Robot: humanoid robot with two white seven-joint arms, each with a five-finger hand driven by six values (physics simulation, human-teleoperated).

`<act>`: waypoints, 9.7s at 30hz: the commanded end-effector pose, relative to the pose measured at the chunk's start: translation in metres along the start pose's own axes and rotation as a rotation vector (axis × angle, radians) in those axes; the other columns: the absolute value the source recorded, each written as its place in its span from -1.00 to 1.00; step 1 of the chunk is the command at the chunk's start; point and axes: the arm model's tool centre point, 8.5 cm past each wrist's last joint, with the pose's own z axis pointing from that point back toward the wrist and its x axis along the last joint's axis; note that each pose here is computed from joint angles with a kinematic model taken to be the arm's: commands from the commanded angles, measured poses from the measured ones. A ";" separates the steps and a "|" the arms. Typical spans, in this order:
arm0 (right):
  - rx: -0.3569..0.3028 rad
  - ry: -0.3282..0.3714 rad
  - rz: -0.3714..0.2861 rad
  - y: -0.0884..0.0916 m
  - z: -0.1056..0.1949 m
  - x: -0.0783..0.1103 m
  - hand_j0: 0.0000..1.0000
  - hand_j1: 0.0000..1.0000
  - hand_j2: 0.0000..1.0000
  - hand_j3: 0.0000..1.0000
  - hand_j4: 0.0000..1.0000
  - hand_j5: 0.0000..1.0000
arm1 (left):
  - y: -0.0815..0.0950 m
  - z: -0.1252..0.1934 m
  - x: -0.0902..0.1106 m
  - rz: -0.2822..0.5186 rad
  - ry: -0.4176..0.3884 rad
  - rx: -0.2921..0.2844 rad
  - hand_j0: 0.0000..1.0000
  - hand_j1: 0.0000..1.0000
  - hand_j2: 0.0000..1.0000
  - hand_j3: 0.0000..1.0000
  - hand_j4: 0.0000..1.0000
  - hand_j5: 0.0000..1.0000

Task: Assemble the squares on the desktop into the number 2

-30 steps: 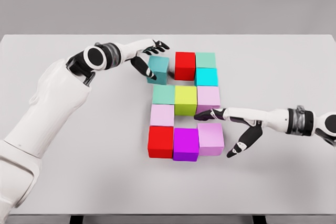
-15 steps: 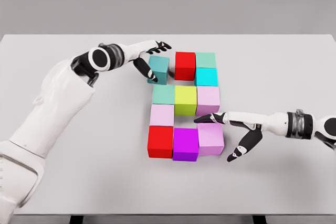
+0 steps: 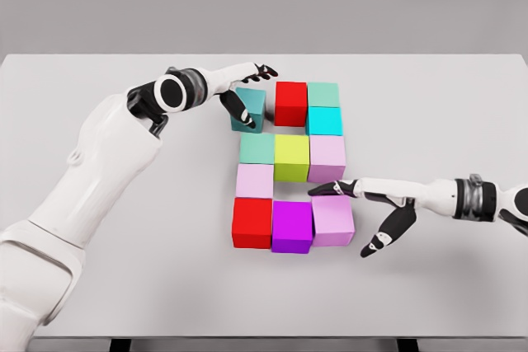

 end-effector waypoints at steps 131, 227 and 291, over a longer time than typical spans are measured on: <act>0.300 0.450 0.960 -0.036 0.082 0.097 1.00 1.00 1.00 1.00 1.00 1.00 | 0.025 0.095 -0.109 -0.599 0.130 -0.067 1.00 1.00 1.00 1.00 1.00 1.00; -0.312 0.109 0.414 -0.051 0.098 0.048 1.00 1.00 1.00 1.00 1.00 1.00 | 0.000 0.042 -0.049 -0.791 -0.023 -0.184 1.00 1.00 1.00 1.00 1.00 1.00; -0.341 0.126 0.404 -0.052 0.108 0.043 1.00 1.00 1.00 1.00 1.00 1.00 | 0.006 0.035 -0.040 -0.805 -0.020 -0.174 1.00 1.00 1.00 1.00 1.00 1.00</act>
